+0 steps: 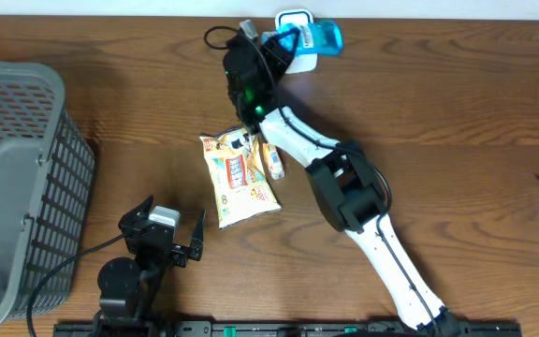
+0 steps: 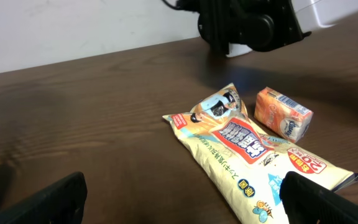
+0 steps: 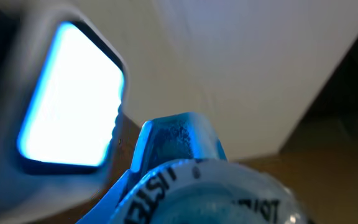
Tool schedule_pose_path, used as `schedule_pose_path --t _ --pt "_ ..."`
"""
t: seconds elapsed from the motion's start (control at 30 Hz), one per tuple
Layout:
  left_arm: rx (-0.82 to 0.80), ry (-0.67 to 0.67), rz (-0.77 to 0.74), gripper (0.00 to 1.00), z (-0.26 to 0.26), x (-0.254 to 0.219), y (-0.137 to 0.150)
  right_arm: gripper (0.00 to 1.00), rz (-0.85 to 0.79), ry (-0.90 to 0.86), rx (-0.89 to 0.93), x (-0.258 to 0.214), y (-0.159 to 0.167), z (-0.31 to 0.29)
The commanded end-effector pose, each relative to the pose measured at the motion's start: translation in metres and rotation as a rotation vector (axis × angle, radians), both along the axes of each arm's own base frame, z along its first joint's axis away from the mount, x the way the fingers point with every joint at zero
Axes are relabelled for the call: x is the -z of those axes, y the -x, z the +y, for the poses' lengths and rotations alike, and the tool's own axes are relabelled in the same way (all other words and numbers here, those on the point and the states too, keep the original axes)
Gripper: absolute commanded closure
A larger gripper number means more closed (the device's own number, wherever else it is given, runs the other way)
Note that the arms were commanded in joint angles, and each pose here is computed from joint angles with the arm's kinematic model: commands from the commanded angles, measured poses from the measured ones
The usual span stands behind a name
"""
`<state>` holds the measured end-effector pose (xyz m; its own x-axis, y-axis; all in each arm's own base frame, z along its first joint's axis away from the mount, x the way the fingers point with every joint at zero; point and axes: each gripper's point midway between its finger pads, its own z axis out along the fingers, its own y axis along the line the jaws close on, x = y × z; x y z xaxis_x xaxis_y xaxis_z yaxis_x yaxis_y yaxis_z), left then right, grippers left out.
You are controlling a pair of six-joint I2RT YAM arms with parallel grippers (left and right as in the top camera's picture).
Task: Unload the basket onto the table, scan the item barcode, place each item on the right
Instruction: 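Bring the bottle label up to the white scanner, then carry the bottle to the right table edge and release it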
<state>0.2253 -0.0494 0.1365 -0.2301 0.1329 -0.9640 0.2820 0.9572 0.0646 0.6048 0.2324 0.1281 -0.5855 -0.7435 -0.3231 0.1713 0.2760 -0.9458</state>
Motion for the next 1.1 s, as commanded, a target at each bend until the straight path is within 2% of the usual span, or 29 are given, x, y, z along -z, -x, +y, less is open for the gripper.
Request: schedule_pose_path --t 0.0,0.4,0.7,0.83,1.07 --pt "0.014 0.003 0.037 0.02 -0.002 0.012 0.002 0.99 -0.077 -0.032 0.242 -0.051 0.009 -0.060" --pt "0.014 0.003 0.037 0.02 -0.002 0.012 0.002 0.99 -0.090 -0.028 0.561 -0.032 0.004 -0.202" --pt "0.014 0.003 0.037 0.02 -0.002 0.012 0.002 0.99 -0.067 -0.017 0.698 -0.018 0.015 -0.289" --pt "0.014 0.003 0.037 0.02 -0.002 0.012 0.002 0.99 -0.095 -0.055 0.683 -0.046 0.018 -0.294" --pt "0.014 0.003 0.037 0.02 -0.002 0.012 0.002 0.99 -0.189 -0.224 0.580 -0.144 0.038 -0.294"
